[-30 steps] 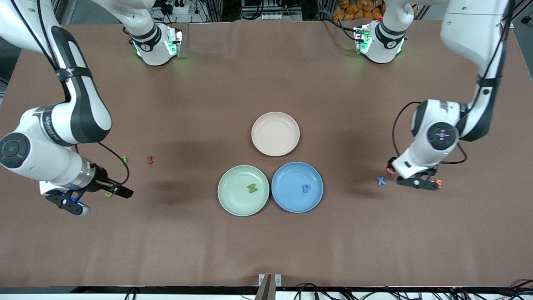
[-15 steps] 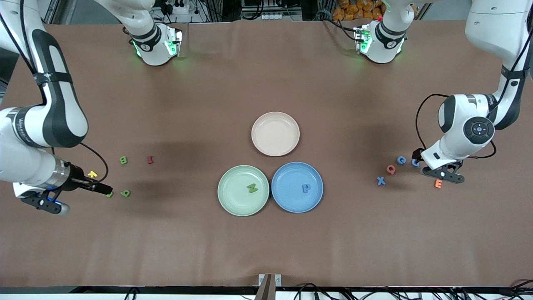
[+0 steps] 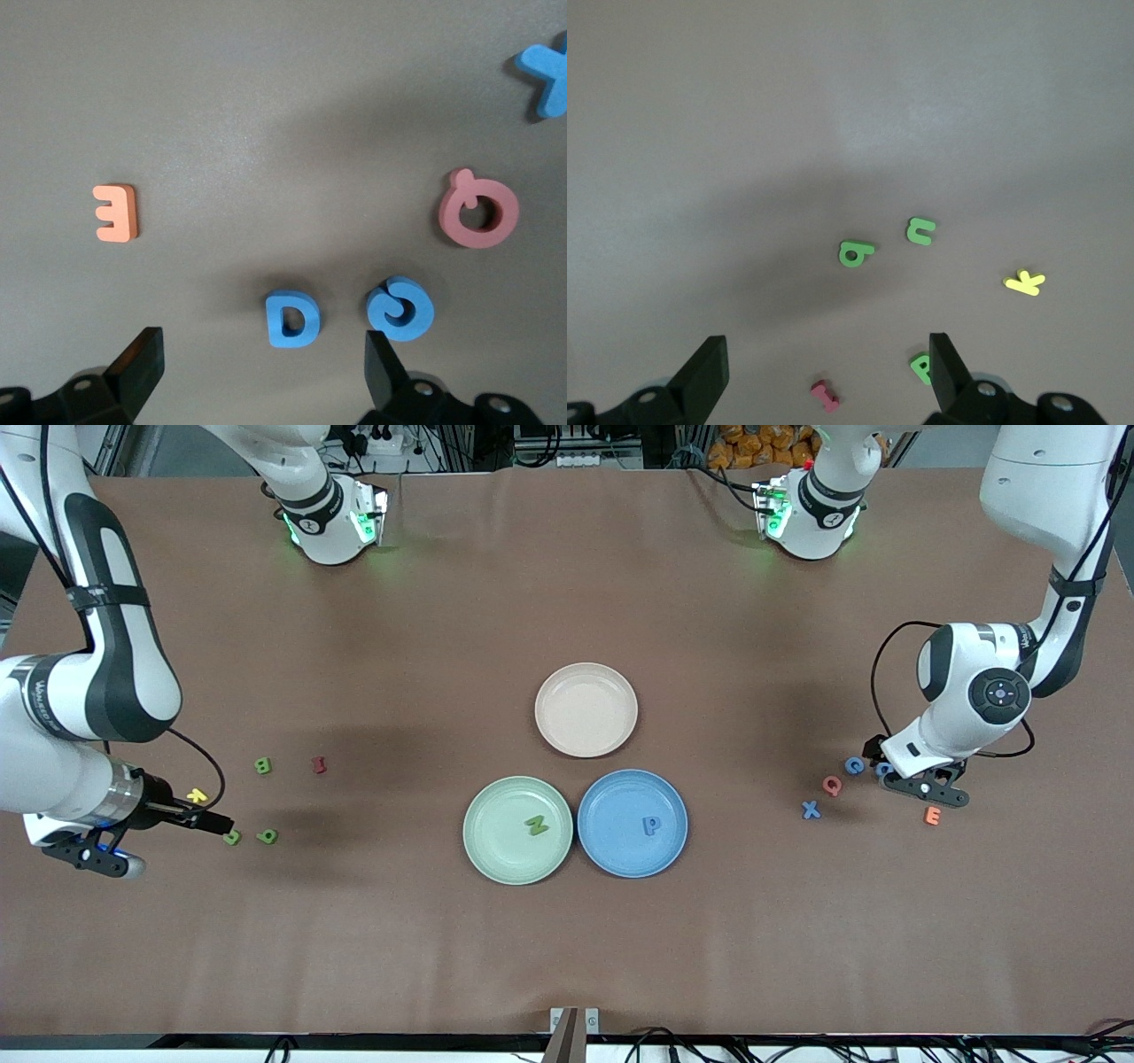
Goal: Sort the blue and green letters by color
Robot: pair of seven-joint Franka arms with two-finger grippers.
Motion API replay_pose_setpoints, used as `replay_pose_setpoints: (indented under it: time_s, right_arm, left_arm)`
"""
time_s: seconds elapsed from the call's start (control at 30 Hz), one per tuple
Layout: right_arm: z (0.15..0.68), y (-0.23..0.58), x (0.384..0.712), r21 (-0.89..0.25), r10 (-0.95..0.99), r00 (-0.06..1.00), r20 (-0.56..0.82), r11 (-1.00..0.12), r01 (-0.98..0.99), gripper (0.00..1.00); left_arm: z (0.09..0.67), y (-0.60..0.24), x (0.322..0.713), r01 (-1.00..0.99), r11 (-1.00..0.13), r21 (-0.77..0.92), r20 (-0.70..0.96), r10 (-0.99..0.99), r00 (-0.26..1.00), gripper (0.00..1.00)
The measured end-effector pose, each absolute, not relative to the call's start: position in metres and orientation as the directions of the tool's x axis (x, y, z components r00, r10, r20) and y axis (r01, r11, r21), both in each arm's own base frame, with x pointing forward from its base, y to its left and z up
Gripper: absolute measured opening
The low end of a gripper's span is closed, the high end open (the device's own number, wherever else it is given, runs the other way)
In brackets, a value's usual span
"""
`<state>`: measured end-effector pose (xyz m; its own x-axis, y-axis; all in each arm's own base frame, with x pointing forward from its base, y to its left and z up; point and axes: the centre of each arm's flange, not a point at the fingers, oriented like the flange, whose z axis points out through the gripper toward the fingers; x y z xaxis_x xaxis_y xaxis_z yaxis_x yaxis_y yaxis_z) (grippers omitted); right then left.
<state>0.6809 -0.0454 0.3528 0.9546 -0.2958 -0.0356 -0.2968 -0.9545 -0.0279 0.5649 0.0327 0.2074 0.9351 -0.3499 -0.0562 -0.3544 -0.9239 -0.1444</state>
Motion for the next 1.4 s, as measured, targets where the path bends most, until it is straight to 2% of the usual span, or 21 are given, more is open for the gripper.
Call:
replay_pose_setpoints:
  time_s: [0.7, 1.3, 1.4]
  right_arm:
    - [0.264, -0.061, 0.692, -0.026, -0.193, 0.981, -0.034, -0.981, -0.194, 1.00]
    - [0.252, -0.025, 0.695, 0.005, -0.142, 0.990, -0.013, -0.990, -0.142, 1.00]
    - [0.243, -0.024, 0.693, 0.005, -0.137, 0.991, 0.005, -0.991, -0.137, 1.00]
  left_arm:
    - [0.180, 0.043, 0.561, -0.329, -0.936, -0.125, -0.059, -0.324, 0.944, 1.00]
    - [0.176, 0.040, 0.560, -0.309, -0.945, -0.107, -0.056, -0.305, 0.951, 1.00]
    - [0.176, 0.039, 0.561, -0.306, -0.946, -0.104, -0.054, -0.302, 0.952, 0.97]
